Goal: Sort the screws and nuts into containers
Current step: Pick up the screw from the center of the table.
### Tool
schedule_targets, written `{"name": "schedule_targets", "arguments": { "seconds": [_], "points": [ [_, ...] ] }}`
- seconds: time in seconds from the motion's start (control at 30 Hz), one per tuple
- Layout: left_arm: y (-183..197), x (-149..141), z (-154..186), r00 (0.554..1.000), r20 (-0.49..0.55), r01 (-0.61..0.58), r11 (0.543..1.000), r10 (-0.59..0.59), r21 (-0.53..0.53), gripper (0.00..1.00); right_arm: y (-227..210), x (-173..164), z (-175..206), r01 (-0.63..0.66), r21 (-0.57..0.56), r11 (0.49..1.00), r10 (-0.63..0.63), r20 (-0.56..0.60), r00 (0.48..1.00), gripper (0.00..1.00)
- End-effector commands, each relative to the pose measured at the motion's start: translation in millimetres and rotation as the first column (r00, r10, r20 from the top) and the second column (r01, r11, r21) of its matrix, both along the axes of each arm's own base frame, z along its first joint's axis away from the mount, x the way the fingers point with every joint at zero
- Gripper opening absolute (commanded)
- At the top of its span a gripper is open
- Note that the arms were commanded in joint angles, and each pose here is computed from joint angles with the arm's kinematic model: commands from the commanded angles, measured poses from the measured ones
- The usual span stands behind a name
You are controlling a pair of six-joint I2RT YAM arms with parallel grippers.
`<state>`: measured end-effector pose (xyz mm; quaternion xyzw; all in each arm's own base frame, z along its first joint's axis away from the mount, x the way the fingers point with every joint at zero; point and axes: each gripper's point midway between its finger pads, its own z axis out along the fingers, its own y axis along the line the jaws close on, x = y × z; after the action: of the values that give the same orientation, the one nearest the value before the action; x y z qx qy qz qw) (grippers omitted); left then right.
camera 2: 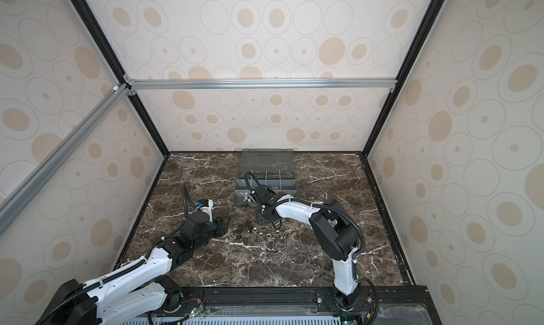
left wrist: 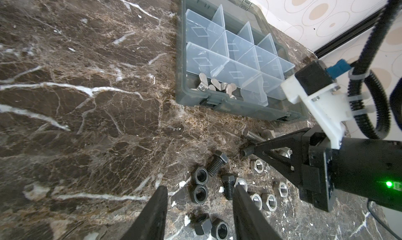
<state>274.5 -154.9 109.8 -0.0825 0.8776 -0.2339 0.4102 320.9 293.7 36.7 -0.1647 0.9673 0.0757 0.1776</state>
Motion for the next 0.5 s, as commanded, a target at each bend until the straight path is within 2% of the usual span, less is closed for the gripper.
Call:
{"name": "schedule_targets", "arguments": {
  "seconds": [0.0, 0.3, 0.47],
  "points": [
    [4, 3, 4, 0.999, 0.013, -0.031, 0.999, 0.031, -0.016, 0.49, 4, 4, 21, -0.004, 0.030, 1.000, 0.003, 0.028, 1.000, 0.06],
    [3, 4, 6, 0.999, 0.017, -0.029, 0.999, 0.030, -0.021, 0.49, 0, 24, 76, -0.008, 0.081, 0.997, -0.003, 0.134, 0.991, 0.06],
    [3, 4, 6, 0.999, 0.018, -0.029, 0.999, 0.029, -0.022, 0.49, -16, 44, 95, 0.014, 0.074, 0.997, -0.027, 0.175, 0.984, 0.06]
  ]
}}
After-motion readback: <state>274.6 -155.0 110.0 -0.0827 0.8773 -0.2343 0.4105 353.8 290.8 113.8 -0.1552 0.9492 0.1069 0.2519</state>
